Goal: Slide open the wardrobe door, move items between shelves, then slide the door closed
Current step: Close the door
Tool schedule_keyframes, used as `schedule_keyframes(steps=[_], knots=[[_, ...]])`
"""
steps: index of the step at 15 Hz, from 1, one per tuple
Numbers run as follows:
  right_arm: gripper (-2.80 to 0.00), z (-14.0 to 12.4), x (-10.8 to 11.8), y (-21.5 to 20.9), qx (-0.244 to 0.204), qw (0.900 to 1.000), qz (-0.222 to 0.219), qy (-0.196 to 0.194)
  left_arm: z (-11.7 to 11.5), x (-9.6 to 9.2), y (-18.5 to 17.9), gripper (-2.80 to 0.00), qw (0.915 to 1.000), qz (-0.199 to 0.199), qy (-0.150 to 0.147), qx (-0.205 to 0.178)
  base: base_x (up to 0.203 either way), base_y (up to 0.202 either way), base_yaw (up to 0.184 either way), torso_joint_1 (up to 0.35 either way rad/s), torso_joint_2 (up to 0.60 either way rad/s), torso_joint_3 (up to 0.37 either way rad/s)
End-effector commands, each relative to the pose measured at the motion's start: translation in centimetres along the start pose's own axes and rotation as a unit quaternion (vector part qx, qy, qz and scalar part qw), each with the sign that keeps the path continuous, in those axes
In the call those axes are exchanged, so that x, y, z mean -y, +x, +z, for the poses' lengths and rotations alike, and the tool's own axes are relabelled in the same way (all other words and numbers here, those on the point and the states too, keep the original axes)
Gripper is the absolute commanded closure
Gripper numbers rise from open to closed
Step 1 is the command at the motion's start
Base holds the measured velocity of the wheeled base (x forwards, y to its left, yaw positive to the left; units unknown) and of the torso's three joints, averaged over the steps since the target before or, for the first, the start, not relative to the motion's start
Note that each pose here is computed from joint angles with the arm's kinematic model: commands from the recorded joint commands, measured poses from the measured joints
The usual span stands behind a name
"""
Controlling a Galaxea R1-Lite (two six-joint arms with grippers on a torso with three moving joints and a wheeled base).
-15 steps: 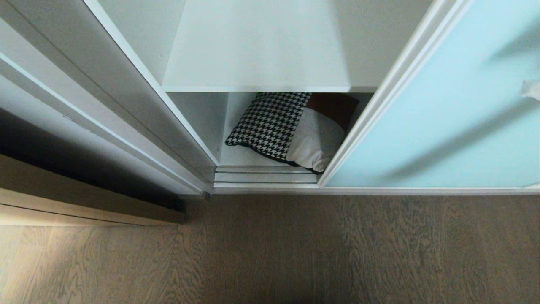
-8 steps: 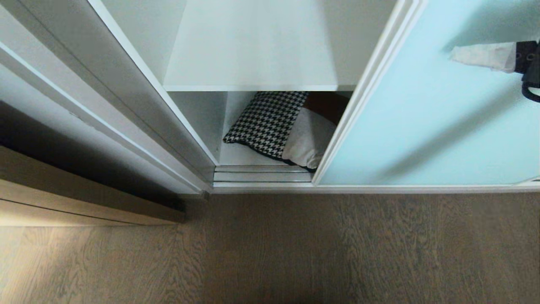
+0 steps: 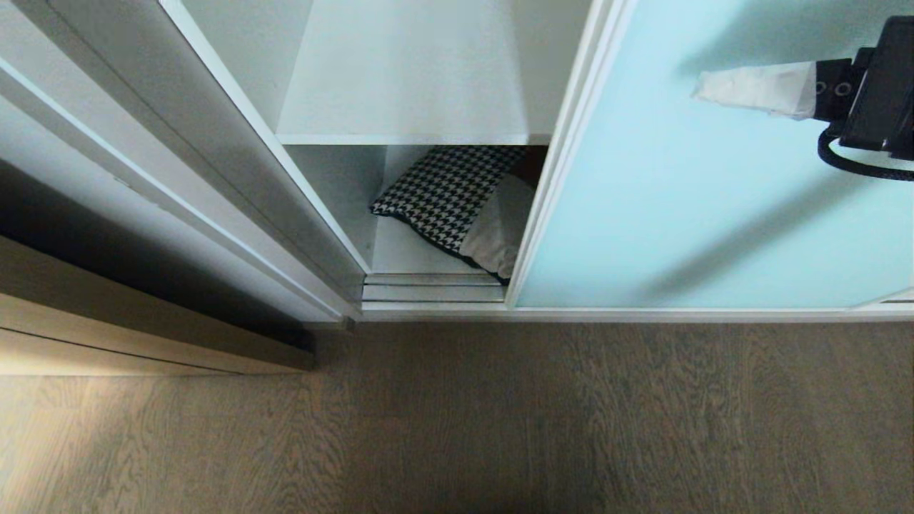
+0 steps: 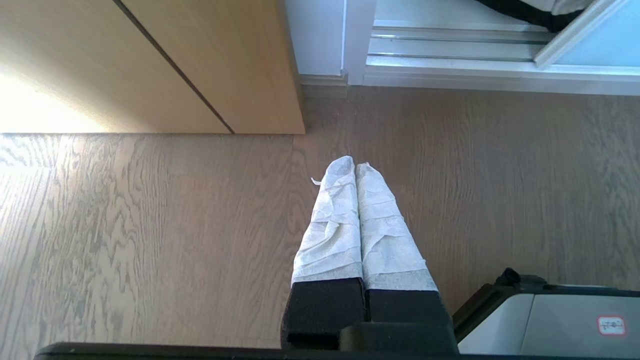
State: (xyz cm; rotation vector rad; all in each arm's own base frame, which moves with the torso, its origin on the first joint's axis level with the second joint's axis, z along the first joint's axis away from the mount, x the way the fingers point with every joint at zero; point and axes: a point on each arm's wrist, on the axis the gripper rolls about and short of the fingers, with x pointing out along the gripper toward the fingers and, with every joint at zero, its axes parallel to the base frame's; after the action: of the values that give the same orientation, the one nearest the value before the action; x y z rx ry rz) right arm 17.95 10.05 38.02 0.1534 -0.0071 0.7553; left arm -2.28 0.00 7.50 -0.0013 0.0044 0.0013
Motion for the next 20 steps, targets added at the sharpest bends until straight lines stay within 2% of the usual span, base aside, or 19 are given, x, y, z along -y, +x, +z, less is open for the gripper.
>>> schedule_keyframes(steps=[1, 6, 8, 10, 11, 12, 13, 14, 15, 17, 19, 20], knots=[[0.00, -0.2, -1.1, -0.8, -0.014, 1.000, 0.022, 0.006, 0.0, 0.0, 0.0, 0.00, 1.0000, 0.000, 0.000, -0.001, 0.000, 0.000, 0.000, 0.000, 0.00, 0.000], [0.00, 0.2, -5.0, -4.3, -0.026, 0.992, 0.121, 0.006, 0.0, 0.0, 0.0, 0.00, 1.0000, 0.000, 0.000, 0.000, 0.000, 0.000, 0.000, 0.000, 0.00, 0.000], [0.00, 0.8, -5.6, -6.6, -0.011, 0.991, 0.136, 0.004, 0.0, 0.0, 0.0, 0.00, 1.0000, 0.000, 0.000, 0.000, 0.000, 0.000, 0.000, 0.000, 0.00, 0.000], [0.00, 1.1, -5.5, -9.3, 0.011, 0.992, 0.126, 0.003, 0.0, 0.0, 0.0, 0.00, 1.0000, 0.000, 0.000, 0.000, 0.000, 0.000, 0.000, 0.000, 0.00, 0.000], [0.00, 1.2, -5.2, -10.9, 0.028, 0.995, 0.091, 0.002, 0.0, 0.0, 0.0, 0.00, 1.0000, 0.000, 0.000, 0.000, 0.000, 0.000, 0.000, 0.000, 0.00, 0.000], [0.00, 1.1, -4.5, -11.9, 0.045, 0.999, 0.026, -0.002, 0.0, 0.0, 0.0, 0.00, 1.0000, 0.000, 0.000, 0.000, 0.000, 0.000, 0.000, 0.000, 0.00, 0.000], [0.00, 1.1, -4.0, -12.9, 0.061, 0.997, -0.041, -0.007, 0.0, 0.0, 0.0, 0.00, 1.0000, 0.000, 0.000, 0.000, 0.000, 0.000, 0.000, 0.000, 0.00, 0.000], [0.00, 1.1, -3.5, -13.7, 0.075, 0.991, -0.107, -0.013, 0.0, 0.0, 0.0, 0.00, 1.0000, 0.000, 0.000, 0.000, 0.000, 0.000, 0.000, 0.000, 0.00, 0.000], [0.00, 1.0, -3.0, -14.5, 0.089, 0.981, -0.169, -0.019, 0.0, 0.0, 0.0, 0.00, 1.0000, 0.000, 0.000, 0.000, 0.000, 0.000, 0.000, 0.000, 0.00, 0.000], [0.00, 0.9, -2.7, -16.2, 0.112, 0.954, -0.277, -0.040, 0.0, 0.0, 0.0, 0.00, 1.0000, 0.000, 0.000, 0.000, 0.000, 0.000, 0.000, 0.000, 0.00, 0.000], [0.00, 0.4, -2.9, -17.8, 0.132, 0.911, -0.385, -0.062, 0.0, 0.0, 0.0, 0.00, 1.0000, 0.000, 0.000, 0.000, 0.000, 0.000, 0.000, 0.000, 0.00, 0.000], [0.00, -0.2, -3.7, -19.2, 0.143, 0.895, -0.415, -0.078, 0.0, 0.0, 0.0, 0.00, 1.0000, 0.000, 0.000, 0.000, 0.000, 0.000, 0.000, 0.000, 0.00, 0.000]])
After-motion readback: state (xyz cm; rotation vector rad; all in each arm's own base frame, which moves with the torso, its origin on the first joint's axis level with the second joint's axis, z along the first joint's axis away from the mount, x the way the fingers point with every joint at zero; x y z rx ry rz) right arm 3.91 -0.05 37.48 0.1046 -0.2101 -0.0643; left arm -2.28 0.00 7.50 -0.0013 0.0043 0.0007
